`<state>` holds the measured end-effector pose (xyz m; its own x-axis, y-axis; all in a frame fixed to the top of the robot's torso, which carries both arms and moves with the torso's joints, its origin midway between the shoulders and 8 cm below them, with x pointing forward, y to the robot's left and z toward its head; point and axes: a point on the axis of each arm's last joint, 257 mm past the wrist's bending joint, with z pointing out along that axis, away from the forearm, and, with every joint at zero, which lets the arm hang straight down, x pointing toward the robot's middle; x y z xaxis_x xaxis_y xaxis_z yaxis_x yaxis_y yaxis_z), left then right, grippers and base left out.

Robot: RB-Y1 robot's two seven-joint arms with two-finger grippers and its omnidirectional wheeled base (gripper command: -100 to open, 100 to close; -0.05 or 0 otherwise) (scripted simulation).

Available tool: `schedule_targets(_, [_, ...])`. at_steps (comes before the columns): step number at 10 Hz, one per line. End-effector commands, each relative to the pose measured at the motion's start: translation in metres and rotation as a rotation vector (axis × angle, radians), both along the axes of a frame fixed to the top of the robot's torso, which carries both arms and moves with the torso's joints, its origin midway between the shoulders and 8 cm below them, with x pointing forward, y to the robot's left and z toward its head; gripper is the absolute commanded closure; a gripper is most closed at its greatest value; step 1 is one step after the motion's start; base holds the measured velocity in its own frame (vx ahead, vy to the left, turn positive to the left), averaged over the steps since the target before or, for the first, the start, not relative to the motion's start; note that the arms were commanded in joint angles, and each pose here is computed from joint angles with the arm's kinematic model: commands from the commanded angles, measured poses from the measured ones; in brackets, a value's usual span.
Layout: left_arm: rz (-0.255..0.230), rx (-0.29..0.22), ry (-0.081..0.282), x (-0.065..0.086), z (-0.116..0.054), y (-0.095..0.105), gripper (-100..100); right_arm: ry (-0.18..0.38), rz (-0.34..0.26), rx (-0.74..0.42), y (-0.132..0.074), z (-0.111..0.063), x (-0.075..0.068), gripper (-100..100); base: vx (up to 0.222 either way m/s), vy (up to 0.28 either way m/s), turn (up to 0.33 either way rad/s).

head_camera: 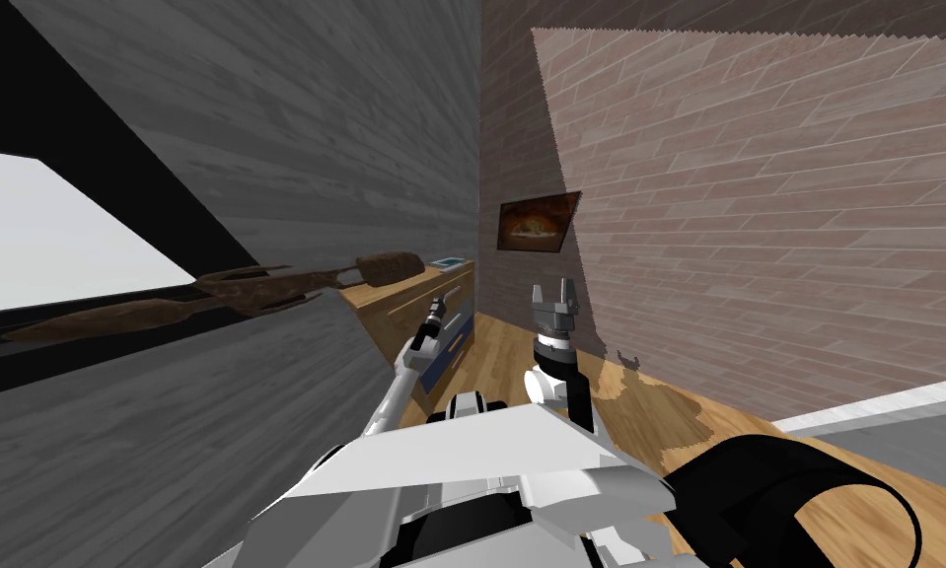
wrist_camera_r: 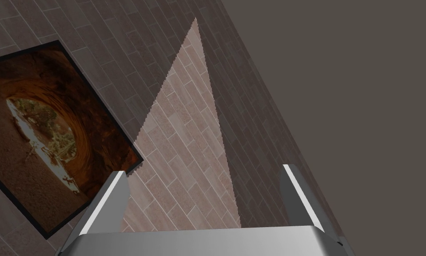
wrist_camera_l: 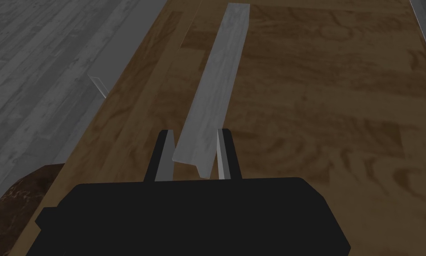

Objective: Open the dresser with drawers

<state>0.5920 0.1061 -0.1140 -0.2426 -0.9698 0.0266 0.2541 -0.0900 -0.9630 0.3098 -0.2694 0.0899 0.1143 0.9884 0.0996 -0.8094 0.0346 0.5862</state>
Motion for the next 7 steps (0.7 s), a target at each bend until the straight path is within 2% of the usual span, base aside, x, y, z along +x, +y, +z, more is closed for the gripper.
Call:
schedule_targets(1, [0.013,0.012,0.022,-0.015,-0.009,0.008,100,0.000,0.000,0.000,0.000,0.000,0.000,0,0.057,-0.007,-0.125])
schedule_targets(3, [0.025,0.000,0.011,-0.027,-0.006,0.016,100,0.000,0.000,0.000,0.000,0.000,0.000,0,0.047,0.001,-0.036])
schedule_targets(4, [0.034,0.000,0.034,-0.031,-0.019,0.022,100,0.000,0.000,0.000,0.000,0.000,0.000,0,0.027,-0.006,0.000])
schedule_targets(5, [0.034,0.000,0.034,-0.031,-0.019,0.022,100,0.000,0.000,0.000,0.000,0.000,0.000,0,0.009,-0.006,-0.002])
schedule_targets(7, [0.043,0.003,0.010,-0.049,-0.004,0.027,100,0.000,0.000,0.000,0.000,0.000,0.000,0,0.058,-0.007,-0.099])
